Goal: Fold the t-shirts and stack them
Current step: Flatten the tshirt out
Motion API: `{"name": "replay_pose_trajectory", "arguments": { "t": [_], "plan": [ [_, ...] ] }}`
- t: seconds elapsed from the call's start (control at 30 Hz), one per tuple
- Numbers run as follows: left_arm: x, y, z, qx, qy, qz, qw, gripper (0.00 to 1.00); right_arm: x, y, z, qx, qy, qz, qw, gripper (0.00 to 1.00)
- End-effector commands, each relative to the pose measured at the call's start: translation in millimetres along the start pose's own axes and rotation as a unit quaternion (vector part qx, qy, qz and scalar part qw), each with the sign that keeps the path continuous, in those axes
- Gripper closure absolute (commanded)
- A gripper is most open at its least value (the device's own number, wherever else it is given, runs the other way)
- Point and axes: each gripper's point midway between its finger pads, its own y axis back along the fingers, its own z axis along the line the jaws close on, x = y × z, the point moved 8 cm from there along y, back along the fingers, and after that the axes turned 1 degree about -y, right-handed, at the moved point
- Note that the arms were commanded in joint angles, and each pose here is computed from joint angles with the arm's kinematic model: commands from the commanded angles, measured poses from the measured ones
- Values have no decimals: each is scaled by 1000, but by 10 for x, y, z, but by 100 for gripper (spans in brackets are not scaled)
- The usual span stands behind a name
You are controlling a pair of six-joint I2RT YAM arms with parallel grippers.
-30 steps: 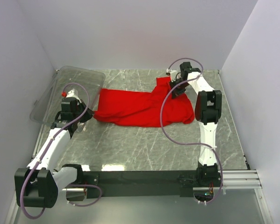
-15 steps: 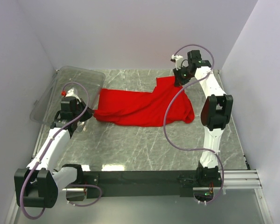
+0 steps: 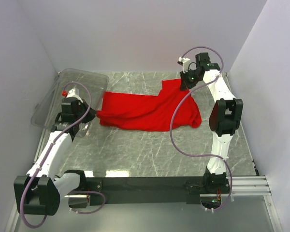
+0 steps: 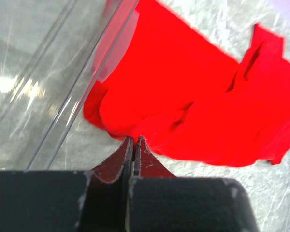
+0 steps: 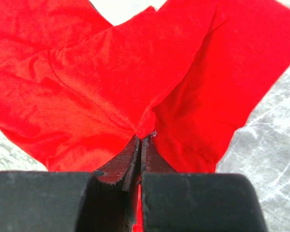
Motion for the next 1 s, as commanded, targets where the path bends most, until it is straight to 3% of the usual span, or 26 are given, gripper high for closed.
{"name": "replay_pose_trajectory", "arguments": {
  "t": [0.0, 0.13, 0.37, 0.47, 0.63, 0.77, 0.9, 0.97],
  "plan": [
    [-438, 152, -248, 33, -16, -74, 997, 99, -307, 562, 72, 18, 32, -80, 996, 100],
    [-970, 274, -542, 58, -14, -149, 987, 99, -508, 1052, 156, 30, 56, -132, 989, 100],
    [-2153, 707, -1279, 144, -11, -316, 938, 99, -934, 2307, 459, 95, 109, -279, 949, 100],
    [-2470, 947, -1520, 186, -10, -369, 910, 99, -1059, 2861, 653, 137, 120, -355, 917, 100],
    [-2803, 1408, -1778, 231, -9, -448, 863, 99, -1180, 3810, 1070, 200, 143, -482, 841, 100],
    [-2995, 1824, -1871, 235, -7, -515, 825, 99, -1206, 4425, 1337, 247, 161, -550, 781, 100],
    [-3122, 2023, -1833, 203, 0, -558, 805, 99, -1174, 4816, 1462, 279, 166, -592, 737, 100],
    [-3155, 2053, -1852, 206, 0, -561, 802, 99, -1146, 4887, 1520, 277, 165, -601, 731, 100]
  ]
}}
